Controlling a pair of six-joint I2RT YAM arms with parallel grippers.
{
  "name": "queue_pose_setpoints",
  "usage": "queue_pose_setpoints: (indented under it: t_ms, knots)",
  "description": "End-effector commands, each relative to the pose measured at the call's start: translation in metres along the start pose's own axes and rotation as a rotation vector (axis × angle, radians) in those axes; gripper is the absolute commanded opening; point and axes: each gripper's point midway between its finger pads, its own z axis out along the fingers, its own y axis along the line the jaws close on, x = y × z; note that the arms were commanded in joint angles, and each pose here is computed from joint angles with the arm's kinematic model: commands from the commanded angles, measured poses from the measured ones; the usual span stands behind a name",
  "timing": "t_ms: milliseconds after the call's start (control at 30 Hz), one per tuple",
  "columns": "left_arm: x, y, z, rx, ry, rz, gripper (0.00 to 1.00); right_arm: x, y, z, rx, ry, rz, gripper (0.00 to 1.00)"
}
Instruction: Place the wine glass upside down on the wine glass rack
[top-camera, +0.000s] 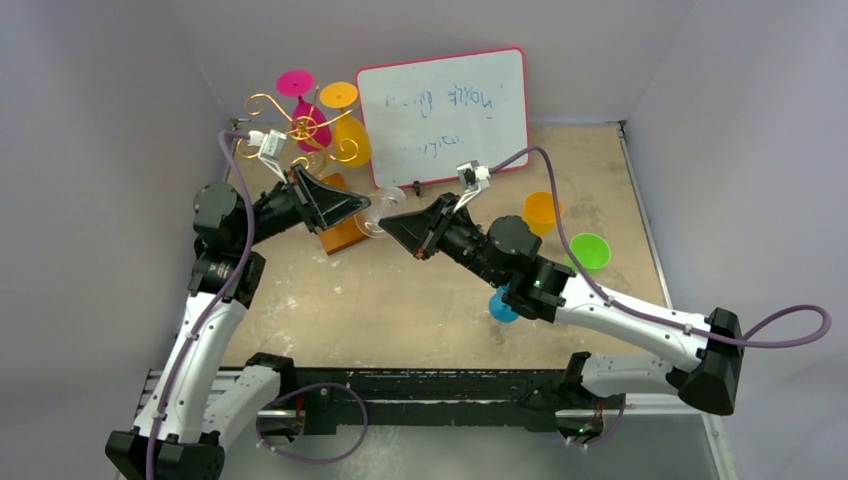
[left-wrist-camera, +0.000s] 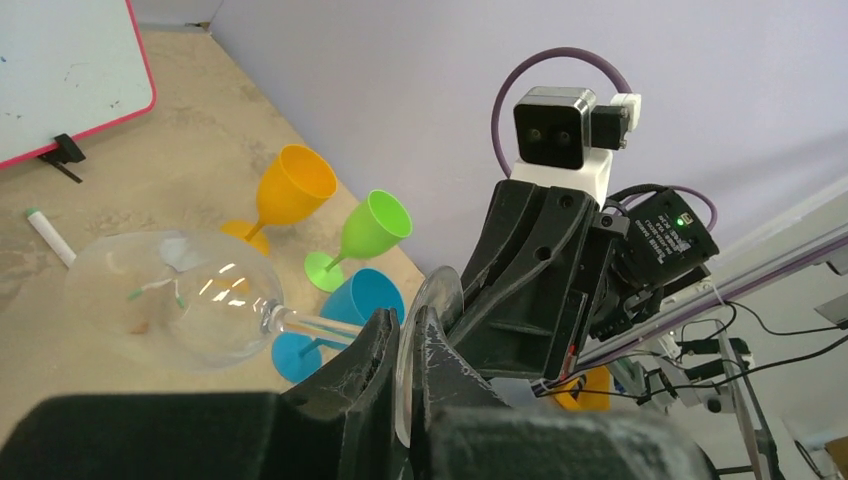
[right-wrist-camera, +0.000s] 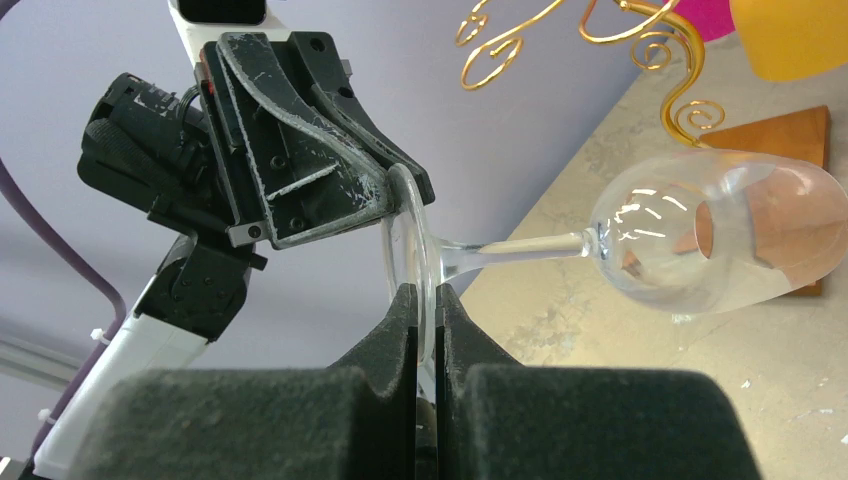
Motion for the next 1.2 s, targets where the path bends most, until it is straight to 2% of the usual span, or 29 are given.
queue_pose_setpoints:
  t_ms: [0, 67, 167, 300, 433, 500, 867, 1167]
  knots:
    - [-0.006, 0.003, 0.001, -0.056, -0.016, 0.012, 0.00, -0.050, 0.029, -0.007, -0.059, -0.155, 0.013, 0.00]
    - [-0.012, 0.005, 0.002, -0.078, -0.040, 0.006, 0.00, -0.051, 0.025, -0.010, -0.042, -0.160, 0.014, 0.10]
    - [-0.019, 0.006, 0.004, -0.087, -0.070, -0.007, 0.00, -0.052, 0.019, -0.015, -0.015, -0.169, 0.013, 0.36]
    - [-0.028, 0.015, 0.009, -0.117, -0.099, -0.025, 0.00, -0.054, 0.016, -0.023, -0.019, -0.184, -0.017, 0.64]
    - [-0.041, 0.021, 0.018, -0.114, -0.144, -0.076, 0.00, -0.062, 0.017, -0.032, -0.012, -0.206, -0.047, 0.81]
    - [-0.051, 0.022, 0.022, -0.110, -0.179, -0.086, 0.00, -0.069, 0.017, -0.037, -0.005, -0.223, -0.049, 0.99]
    - [-0.103, 0.036, 0.043, -0.156, -0.313, -0.096, 0.00, -0.076, 0.011, -0.056, 0.027, -0.253, -0.028, 1.00]
    - [-0.124, 0.062, 0.055, -0.226, -0.366, -0.111, 0.00, -0.085, 0.018, -0.065, 0.010, -0.271, -0.014, 1.00]
